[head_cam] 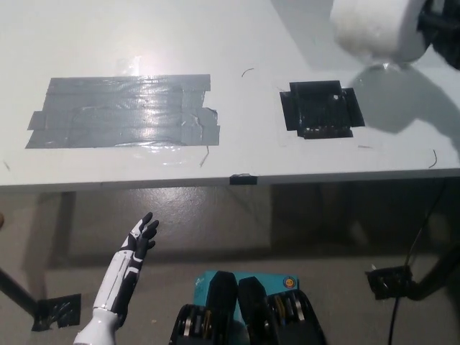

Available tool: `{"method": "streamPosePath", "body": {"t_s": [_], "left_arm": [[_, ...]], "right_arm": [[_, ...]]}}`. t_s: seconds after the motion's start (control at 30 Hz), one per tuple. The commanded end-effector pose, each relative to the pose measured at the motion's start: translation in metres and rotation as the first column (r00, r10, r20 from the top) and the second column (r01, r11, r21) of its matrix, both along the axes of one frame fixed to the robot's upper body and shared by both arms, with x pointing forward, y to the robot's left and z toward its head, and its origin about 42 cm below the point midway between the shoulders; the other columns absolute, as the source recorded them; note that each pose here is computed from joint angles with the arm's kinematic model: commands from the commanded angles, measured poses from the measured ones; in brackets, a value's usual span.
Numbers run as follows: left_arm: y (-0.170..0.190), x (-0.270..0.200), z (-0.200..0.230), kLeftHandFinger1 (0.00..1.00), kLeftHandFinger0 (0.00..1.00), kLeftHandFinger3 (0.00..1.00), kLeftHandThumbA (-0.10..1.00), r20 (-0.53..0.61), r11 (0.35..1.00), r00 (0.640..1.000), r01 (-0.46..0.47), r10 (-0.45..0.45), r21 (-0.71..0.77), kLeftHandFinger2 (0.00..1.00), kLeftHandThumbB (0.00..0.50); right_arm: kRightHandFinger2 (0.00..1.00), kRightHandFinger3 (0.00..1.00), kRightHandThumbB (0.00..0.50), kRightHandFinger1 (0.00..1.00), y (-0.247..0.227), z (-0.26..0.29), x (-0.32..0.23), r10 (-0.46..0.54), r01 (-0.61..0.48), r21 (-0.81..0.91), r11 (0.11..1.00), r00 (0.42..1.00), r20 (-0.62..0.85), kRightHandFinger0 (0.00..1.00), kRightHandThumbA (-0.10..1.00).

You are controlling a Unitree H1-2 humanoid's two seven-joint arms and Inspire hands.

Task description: A person hands over a roll of toilet paper to the robot , and the robot inserts its right thumb into the hole in the centre to grab the roll, and then places it on the balck area on the desk.

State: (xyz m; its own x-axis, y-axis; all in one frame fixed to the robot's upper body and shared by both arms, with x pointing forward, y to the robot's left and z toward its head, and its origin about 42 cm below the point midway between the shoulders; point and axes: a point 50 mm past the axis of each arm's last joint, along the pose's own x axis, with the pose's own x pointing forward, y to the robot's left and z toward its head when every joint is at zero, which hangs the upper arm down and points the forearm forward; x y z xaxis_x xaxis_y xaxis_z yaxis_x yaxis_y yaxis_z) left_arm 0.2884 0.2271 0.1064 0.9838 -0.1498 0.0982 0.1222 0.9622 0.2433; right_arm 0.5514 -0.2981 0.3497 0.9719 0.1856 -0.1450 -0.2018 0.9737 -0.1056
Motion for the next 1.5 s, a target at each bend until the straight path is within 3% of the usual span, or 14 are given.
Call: {"method": "streamPosePath", "body": {"t_s": [0.0,0.07,0.1,0.43,0.47,0.63,0.67,0.7,0.77,0.8,0.83,0.9,1.13,1.47], "left_arm": [[0.001,0.003,0.012,1.00,1.00,1.00,1.00,0.068,1.000,0.998,-0.002,0.001,0.013,1.00,0.161],[0.001,0.002,0.013,1.00,1.00,1.00,1.00,0.066,1.000,0.998,-0.003,0.002,0.012,1.00,0.163],[0.001,0.003,0.012,1.00,1.00,1.00,1.00,0.065,1.000,0.998,-0.003,0.003,0.007,1.00,0.164],[-0.003,0.003,0.013,1.00,1.00,1.00,1.00,0.066,1.000,0.998,0.000,-0.001,0.015,1.00,0.151],[-0.002,0.003,0.013,1.00,1.00,1.00,1.00,0.065,1.000,0.998,0.002,-0.003,0.014,1.00,0.148],[-0.002,0.006,0.015,1.00,1.00,1.00,1.00,0.070,1.000,0.997,0.009,-0.010,0.017,1.00,0.154],[-0.002,0.007,0.016,1.00,1.00,1.00,1.00,0.071,1.000,0.997,0.009,-0.010,0.016,1.00,0.156],[-0.002,0.007,0.016,1.00,1.00,1.00,1.00,0.071,1.000,0.997,0.009,-0.011,0.017,1.00,0.157],[-0.002,0.008,0.017,1.00,1.00,1.00,1.00,0.078,1.000,0.997,0.007,-0.009,0.026,1.00,0.161],[-0.002,0.008,0.017,1.00,1.00,1.00,1.00,0.079,1.000,0.997,0.007,-0.010,0.027,1.00,0.165],[-0.002,0.008,0.017,1.00,1.00,1.00,1.00,0.079,1.000,0.997,0.008,-0.010,0.027,1.00,0.165],[-0.002,0.008,0.017,1.00,1.00,1.00,1.00,0.079,1.000,0.997,0.011,-0.013,0.028,1.00,0.171],[-0.004,0.010,0.019,1.00,1.00,1.00,1.00,0.082,1.000,0.997,0.012,-0.014,0.023,1.00,0.165],[-0.002,0.013,0.020,1.00,1.00,1.00,1.00,0.088,1.000,0.996,0.013,-0.015,0.024,1.00,0.168]], "right_arm": [[1.00,1.00,0.104,0.68,-0.003,0.052,0.016,0.012,0.017,-0.259,0.966,0.994,0.109,0.18,-0.10],[1.00,1.00,0.105,0.70,-0.002,0.049,0.020,0.026,0.008,-0.307,0.952,0.994,0.106,0.21,-0.10],[1.00,1.00,0.148,0.74,0.002,0.046,0.024,0.036,0.011,-0.396,0.918,0.993,0.109,0.26,-0.10],[1.00,0.92,0.158,0.76,0.037,0.030,0.038,0.070,-0.027,-0.498,0.867,0.995,0.067,0.27,-0.10],[1.00,0.93,0.152,0.83,0.050,0.032,0.040,0.075,-0.028,-0.515,0.857,0.995,0.071,0.38,-0.10],[1.00,0.90,0.130,0.84,0.066,0.041,0.042,0.161,-0.096,-0.613,0.784,0.986,0.052,0.45,-0.10],[1.00,1.00,0.175,1.00,0.067,0.043,0.042,0.190,-0.132,-0.645,0.753,0.982,0.021,0.78,-0.10],[1.00,0.86,0.153,1.00,0.067,0.044,0.043,0.194,-0.141,-0.646,0.750,0.981,0.011,1.00,-0.10],[1.00,1.00,0.284,1.00,0.067,0.049,0.040,0.241,-0.271,-0.547,0.792,0.962,-0.127,0.90,0.05],[1.00,1.00,0.279,1.00,0.068,0.050,0.039,0.278,-0.328,-0.534,0.779,0.944,-0.174,1.00,0.13],[1.00,1.00,0.279,1.00,0.067,0.051,0.038,0.301,-0.361,-0.532,0.766,0.933,-0.200,1.00,0.13],[1.00,1.00,0.279,1.00,0.068,0.054,0.036,0.347,-0.434,-0.549,0.715,0.901,-0.259,1.00,0.33],[1.00,1.00,0.453,1.00,0.065,0.070,0.032,0.355,-0.553,-0.569,0.609,0.831,-0.428,1.00,0.56],[1.00,1.00,0.500,1.00,0.045,0.090,0.033,0.280,-0.546,-0.628,0.555,0.833,-0.477,1.00,0.57]]}}
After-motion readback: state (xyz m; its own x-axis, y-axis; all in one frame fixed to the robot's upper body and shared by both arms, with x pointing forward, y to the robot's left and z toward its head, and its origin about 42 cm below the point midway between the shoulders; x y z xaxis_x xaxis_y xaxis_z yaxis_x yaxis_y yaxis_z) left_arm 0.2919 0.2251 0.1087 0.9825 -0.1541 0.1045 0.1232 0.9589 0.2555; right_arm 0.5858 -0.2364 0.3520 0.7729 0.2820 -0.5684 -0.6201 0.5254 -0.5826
